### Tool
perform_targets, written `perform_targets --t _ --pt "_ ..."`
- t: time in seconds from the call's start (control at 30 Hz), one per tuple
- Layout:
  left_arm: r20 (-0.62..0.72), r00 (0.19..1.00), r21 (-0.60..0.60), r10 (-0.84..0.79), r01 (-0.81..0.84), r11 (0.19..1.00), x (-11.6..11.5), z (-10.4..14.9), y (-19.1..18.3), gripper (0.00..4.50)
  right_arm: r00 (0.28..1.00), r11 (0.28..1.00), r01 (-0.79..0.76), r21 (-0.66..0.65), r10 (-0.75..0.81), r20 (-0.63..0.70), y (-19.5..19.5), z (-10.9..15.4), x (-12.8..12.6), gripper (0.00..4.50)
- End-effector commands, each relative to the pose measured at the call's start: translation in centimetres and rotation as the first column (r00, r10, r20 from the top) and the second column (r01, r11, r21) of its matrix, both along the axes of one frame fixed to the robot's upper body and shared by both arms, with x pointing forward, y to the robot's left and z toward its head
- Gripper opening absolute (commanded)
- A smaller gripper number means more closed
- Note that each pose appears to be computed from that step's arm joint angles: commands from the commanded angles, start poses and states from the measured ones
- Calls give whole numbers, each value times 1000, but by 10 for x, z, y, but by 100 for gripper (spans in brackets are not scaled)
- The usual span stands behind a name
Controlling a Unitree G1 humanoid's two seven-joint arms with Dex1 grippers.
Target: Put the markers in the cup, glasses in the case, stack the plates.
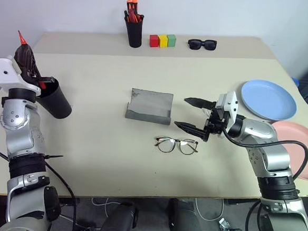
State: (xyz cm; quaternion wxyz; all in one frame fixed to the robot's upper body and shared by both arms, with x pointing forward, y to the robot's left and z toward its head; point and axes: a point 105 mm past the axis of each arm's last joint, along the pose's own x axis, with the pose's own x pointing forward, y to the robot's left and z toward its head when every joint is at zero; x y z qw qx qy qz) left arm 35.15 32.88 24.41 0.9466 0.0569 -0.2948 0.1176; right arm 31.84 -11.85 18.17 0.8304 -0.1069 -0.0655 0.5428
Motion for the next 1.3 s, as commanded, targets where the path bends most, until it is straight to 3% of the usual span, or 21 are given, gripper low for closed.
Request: perform_targets --t 0.03,0.13,0.43,0.6,0.7,0.83,1.0,1.07,1.17,1.3 --pt "39 999 18 25 -26 1000 -8 4 5 3 999 1000 -2 13 1 54 -1 13 -5 450" --pt "34 999 16 18 -19 1000 -10 -1 4 3 999 1000 3 10 -4 53 -3 13 -5 450" --pt "62 996 11 -58 58 998 -11 5 -14 442 999 1000 -1 9 0 49 -1 13 -5 450" --pt "-3 933 122 -360 358 926 -8 25 -68 447 999 1000 13 9 -13 47 -6 12 -2 450" --pt "-150 785 145 -601 619 772 -3 27 -119 447 998 999 32 -1 -32 46 -12 11 1 450" --pt "-341 605 184 -720 794 580 5 18 -164 447 997 998 55 -15 -54 49 -19 8 4 450" --pt "-598 362 172 -715 929 326 21 -20 -202 447 997 998 61 -4 -61 53 -18 7 2 450" --pt "-674 223 44 -704 964 263 28 -41 -213 447 996 998 64 4 -65 54 -16 7 1 450" --pt "-783 85 -4 -616 990 142 27 -72 -230 447 995 997 75 11 -76 61 -16 8 -1 450" --pt "-877 11 -27 -480 997 71 27 -101 -238 447 993 995 97 12 -97 65 -19 8 -3 450"
